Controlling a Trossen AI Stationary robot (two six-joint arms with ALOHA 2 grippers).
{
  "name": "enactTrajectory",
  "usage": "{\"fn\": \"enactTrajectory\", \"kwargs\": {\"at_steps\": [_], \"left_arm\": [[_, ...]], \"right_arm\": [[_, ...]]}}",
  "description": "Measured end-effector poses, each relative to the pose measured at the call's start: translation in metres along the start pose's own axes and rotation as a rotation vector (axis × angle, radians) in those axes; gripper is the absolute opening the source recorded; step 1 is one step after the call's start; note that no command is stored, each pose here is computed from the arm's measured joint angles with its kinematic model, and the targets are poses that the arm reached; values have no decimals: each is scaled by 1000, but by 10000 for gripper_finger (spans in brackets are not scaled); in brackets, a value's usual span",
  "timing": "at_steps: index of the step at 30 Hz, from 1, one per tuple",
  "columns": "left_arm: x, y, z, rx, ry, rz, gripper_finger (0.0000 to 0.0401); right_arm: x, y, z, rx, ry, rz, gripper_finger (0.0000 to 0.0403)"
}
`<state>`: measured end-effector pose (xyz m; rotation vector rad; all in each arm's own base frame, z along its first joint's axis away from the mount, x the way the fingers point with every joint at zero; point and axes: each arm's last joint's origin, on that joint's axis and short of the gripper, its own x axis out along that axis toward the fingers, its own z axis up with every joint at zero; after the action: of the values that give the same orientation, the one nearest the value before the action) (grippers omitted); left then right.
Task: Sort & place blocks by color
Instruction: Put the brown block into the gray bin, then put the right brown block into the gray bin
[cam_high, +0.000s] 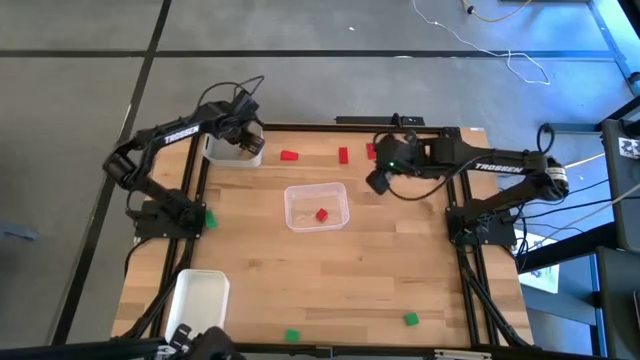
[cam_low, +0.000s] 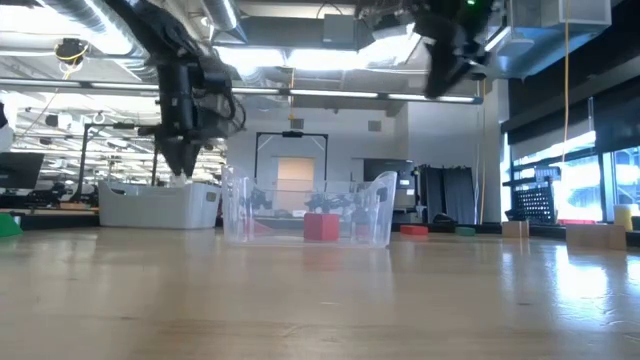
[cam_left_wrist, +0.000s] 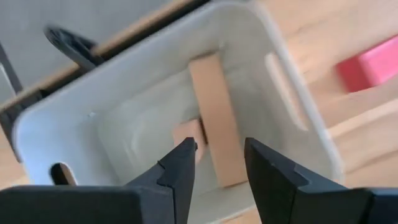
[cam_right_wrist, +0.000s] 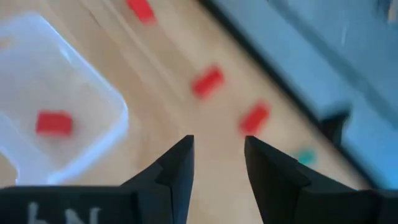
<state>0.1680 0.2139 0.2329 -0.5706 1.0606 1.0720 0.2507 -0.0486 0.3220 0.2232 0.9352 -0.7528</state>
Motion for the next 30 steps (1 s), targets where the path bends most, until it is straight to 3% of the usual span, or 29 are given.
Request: {"fn": "enactTrajectory", "kwargs": {"at_steps": [6, 14, 22, 30], "left_arm": [[-48, -1, -6, 4, -182, -61, 132], [-94, -3, -22, 37, -337, -145, 132], [-115, -16, -28, 145, -427, -345, 132], [-118, -20, -26, 155, -465, -373, 132]], "right_arm": [[-1, -23, -25, 215, 368, -12, 143], [16, -42, -48, 402, 657, -60, 143], [49, -55, -87, 437, 832, -156, 143], [82, -57, -123, 366, 849, -125, 143]]}}
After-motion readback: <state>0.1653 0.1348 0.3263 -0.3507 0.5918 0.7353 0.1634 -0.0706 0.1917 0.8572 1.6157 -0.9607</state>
